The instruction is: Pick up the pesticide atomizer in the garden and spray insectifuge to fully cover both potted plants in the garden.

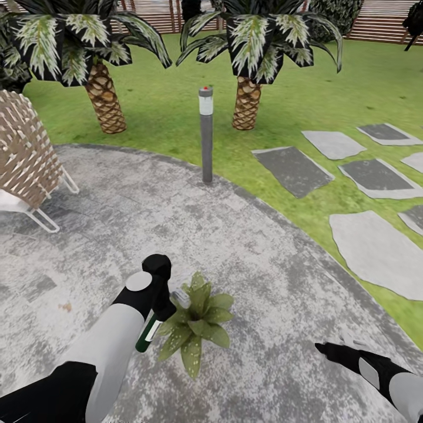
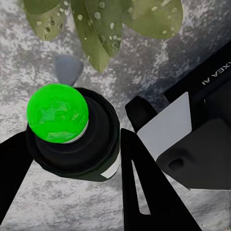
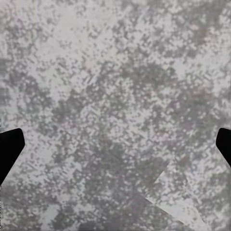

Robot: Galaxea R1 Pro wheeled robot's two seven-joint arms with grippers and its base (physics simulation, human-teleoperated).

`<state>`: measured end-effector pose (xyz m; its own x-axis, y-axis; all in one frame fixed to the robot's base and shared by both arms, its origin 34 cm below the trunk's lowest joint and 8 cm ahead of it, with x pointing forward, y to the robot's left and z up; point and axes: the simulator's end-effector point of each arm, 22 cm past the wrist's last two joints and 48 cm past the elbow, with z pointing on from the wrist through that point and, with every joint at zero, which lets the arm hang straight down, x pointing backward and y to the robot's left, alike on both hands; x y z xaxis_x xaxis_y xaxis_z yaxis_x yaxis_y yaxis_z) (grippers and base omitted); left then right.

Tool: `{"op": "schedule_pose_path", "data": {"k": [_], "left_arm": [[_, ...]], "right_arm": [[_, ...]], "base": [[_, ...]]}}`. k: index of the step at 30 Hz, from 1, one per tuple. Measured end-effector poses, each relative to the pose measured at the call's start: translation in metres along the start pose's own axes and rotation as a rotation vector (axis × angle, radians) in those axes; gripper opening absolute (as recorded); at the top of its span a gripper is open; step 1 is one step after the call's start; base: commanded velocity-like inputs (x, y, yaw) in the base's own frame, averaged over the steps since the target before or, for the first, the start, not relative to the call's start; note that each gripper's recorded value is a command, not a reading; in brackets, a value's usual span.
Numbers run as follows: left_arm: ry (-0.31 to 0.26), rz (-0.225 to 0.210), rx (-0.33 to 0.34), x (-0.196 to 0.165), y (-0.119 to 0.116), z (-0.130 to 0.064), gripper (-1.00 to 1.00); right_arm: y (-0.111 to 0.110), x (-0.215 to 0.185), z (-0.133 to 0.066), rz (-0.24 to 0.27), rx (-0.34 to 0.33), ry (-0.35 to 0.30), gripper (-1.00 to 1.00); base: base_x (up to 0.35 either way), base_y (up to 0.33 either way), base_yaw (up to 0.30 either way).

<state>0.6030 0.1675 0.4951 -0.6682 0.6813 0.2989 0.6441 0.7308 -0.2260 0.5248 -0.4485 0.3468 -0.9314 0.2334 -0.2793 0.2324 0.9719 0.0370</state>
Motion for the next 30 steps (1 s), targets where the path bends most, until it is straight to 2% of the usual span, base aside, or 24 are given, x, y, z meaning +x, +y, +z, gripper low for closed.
{"op": "schedule_pose_path", "data": {"k": [10, 19, 26, 30], "left_arm": [[0.004, -0.001, 0.003, 0.0001, -0.0001, 0.0027, -1.0], [0.004, -0.001, 0.003, 0.0, -0.0001, 0.003, -1.0], [0.005, 0.0, 0.003, 0.0, 0.0, 0.0033, -1.0], [0.007, 0.0, 0.003, 0.0003, -0.0003, 0.0036, -1.0]], "right_arm": [[-0.0006, 0.0023, 0.0014, 0.0, 0.001, 0.005, 1.0], [-0.0007, 0.0027, 0.0016, 0.0, 0.001, 0.006, 1.0], [-0.0006, 0.0027, 0.0018, 0.0, 0.001, 0.006, 1.0], [-0.0006, 0.0027, 0.0017, 0.0, 0.001, 0.006, 1.0]], "base": [[0.029, -0.031, 0.22], [0.14, -0.257, 0.044], [-0.101, -0.285, 0.219], [-0.07, -0.123, 0.245]]}}
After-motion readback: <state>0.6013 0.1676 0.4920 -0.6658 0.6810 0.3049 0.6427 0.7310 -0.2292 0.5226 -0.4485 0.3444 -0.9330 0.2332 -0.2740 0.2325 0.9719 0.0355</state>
